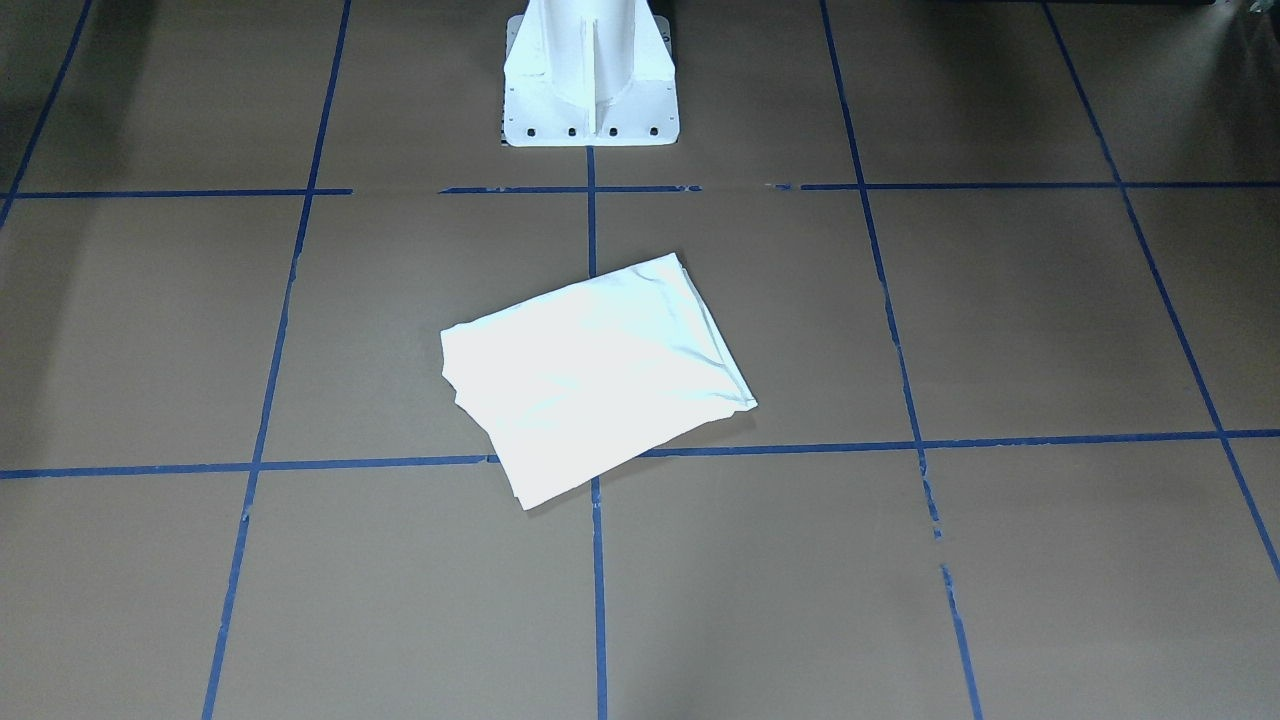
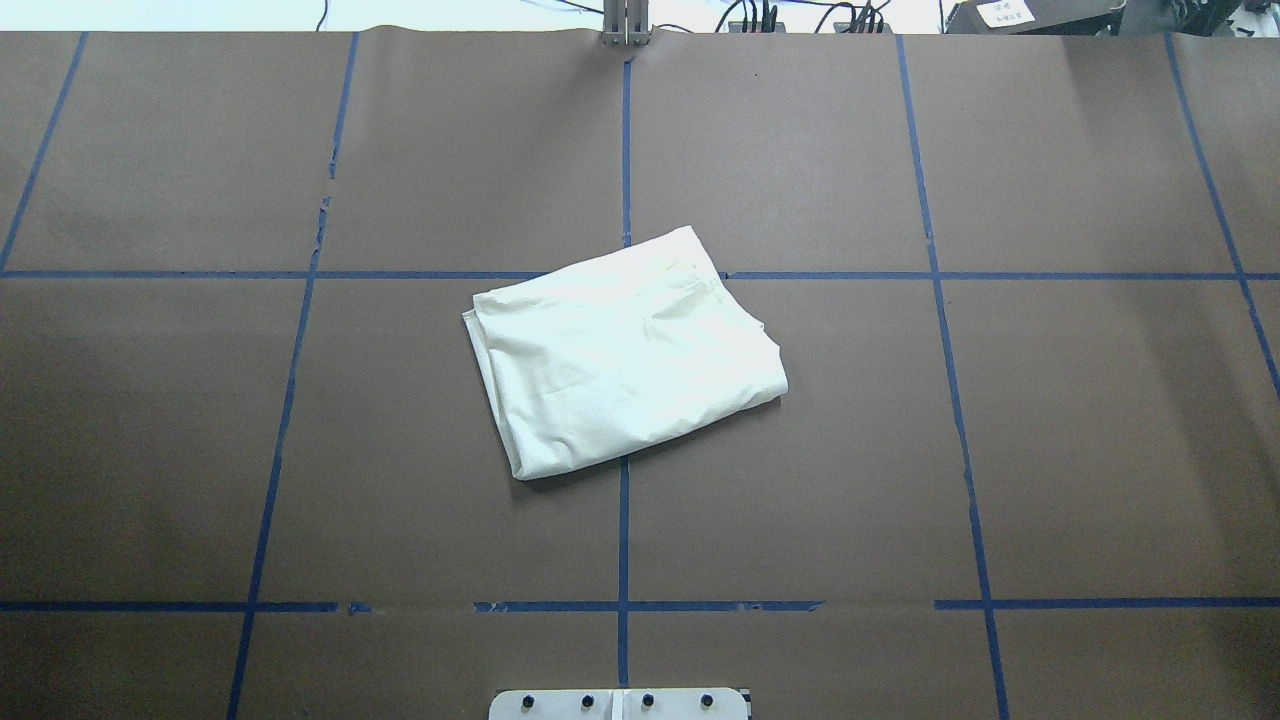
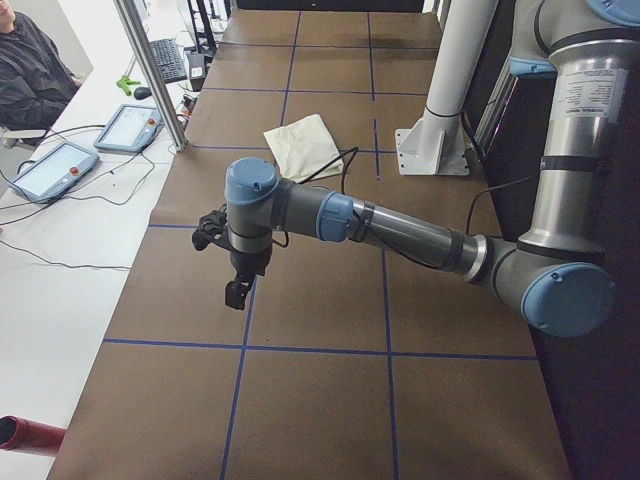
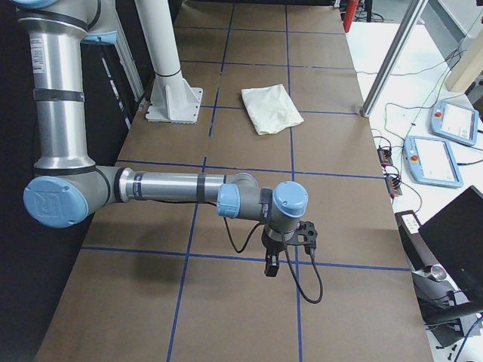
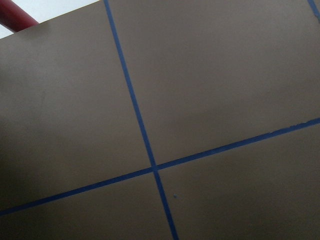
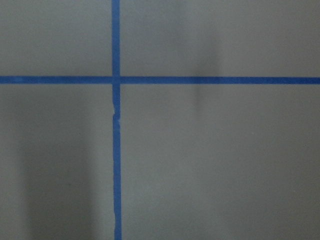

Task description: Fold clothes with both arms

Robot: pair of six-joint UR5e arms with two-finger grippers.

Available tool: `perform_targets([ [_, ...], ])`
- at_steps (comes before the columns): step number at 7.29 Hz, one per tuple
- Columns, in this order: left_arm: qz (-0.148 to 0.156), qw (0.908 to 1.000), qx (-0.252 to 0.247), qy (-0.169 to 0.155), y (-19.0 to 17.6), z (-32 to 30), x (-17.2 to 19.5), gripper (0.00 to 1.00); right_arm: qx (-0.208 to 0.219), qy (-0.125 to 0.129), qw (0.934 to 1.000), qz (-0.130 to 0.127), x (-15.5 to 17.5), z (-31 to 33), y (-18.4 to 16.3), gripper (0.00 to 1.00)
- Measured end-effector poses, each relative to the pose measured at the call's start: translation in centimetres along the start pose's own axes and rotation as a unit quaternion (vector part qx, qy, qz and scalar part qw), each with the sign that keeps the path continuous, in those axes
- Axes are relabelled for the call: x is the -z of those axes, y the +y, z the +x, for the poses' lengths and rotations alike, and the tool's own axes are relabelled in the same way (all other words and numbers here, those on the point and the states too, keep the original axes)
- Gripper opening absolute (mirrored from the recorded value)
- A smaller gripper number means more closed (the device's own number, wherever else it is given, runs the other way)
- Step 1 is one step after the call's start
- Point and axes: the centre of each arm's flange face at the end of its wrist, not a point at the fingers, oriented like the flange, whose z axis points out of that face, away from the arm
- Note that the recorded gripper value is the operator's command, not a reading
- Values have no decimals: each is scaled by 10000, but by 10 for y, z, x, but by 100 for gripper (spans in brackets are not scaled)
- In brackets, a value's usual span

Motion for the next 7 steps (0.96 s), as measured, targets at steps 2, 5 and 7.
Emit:
perform_targets([
  [2, -115, 9999, 67, 43, 21, -12, -10, 100, -38, -220, 9993, 284, -6, 29, 39, 100],
  [5, -207, 9995, 237, 97, 27, -16, -16, 100, -269, -277, 9988, 310, 25, 26, 39, 100],
  [7, -230, 9983, 486, 215, 34, -15, -20, 100, -301, -248, 9988, 296, 33, 21, 36, 100],
])
